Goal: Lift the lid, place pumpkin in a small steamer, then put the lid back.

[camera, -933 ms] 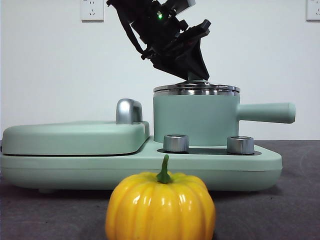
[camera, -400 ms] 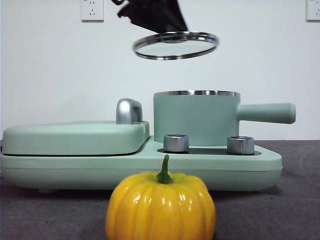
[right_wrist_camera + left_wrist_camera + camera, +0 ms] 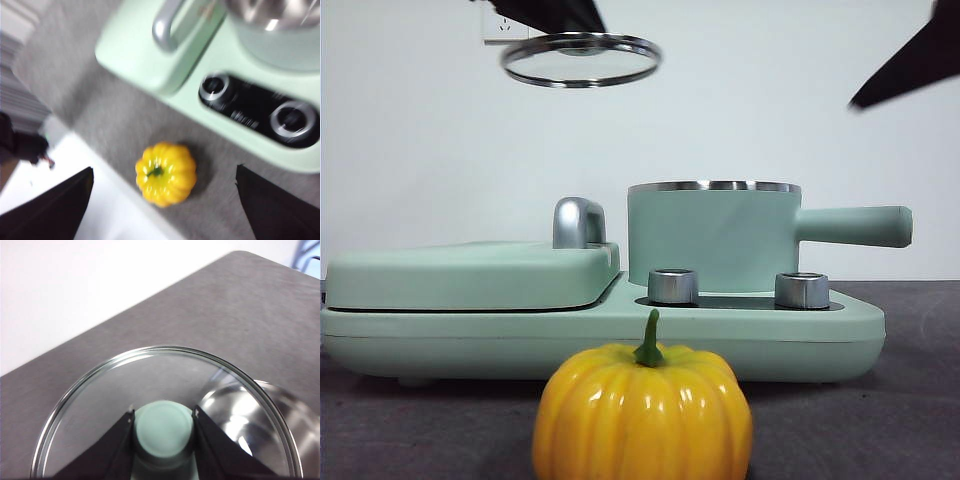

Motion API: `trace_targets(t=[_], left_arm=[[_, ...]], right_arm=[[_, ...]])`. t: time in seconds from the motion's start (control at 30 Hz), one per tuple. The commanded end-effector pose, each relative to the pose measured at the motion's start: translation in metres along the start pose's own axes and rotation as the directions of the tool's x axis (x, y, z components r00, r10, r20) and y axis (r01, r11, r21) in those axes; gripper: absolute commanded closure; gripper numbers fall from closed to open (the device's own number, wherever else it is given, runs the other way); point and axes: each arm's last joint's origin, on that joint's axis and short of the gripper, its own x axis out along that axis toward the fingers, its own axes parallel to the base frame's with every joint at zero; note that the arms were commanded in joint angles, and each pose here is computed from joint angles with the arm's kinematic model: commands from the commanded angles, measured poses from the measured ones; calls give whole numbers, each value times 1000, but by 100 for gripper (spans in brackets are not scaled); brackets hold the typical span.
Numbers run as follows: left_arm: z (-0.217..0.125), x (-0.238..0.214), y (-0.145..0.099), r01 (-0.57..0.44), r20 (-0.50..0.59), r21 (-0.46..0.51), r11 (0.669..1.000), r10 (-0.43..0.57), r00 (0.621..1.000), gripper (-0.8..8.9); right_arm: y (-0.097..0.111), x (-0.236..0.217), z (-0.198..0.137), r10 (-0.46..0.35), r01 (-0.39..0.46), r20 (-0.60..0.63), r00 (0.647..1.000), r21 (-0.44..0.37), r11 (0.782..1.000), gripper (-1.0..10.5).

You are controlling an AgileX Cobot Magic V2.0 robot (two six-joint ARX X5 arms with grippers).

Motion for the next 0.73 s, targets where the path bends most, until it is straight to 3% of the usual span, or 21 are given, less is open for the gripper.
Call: trace_targets(t=[0.03,0.47,0.6,0.73], left_arm=[[8,-6,11,-35,35,-2,999,35,999,798],[-4,-17,51,-141,-12,-59,988,141,990,798],[-4,-18,53,-145,-12,-60,988,145,989,798],[-4,-18,53,-145,-12,-60,988,145,989,798]], right_arm=[[11,21,3,-13,15,-73,997,19,1000,507],[54,114,8,-185,160,-339,923,-100,982,505],[59,134,10,-261,227,-390,883,-134,965,443],[59,150,7,-288,248,-441,850,-146,958,417]])
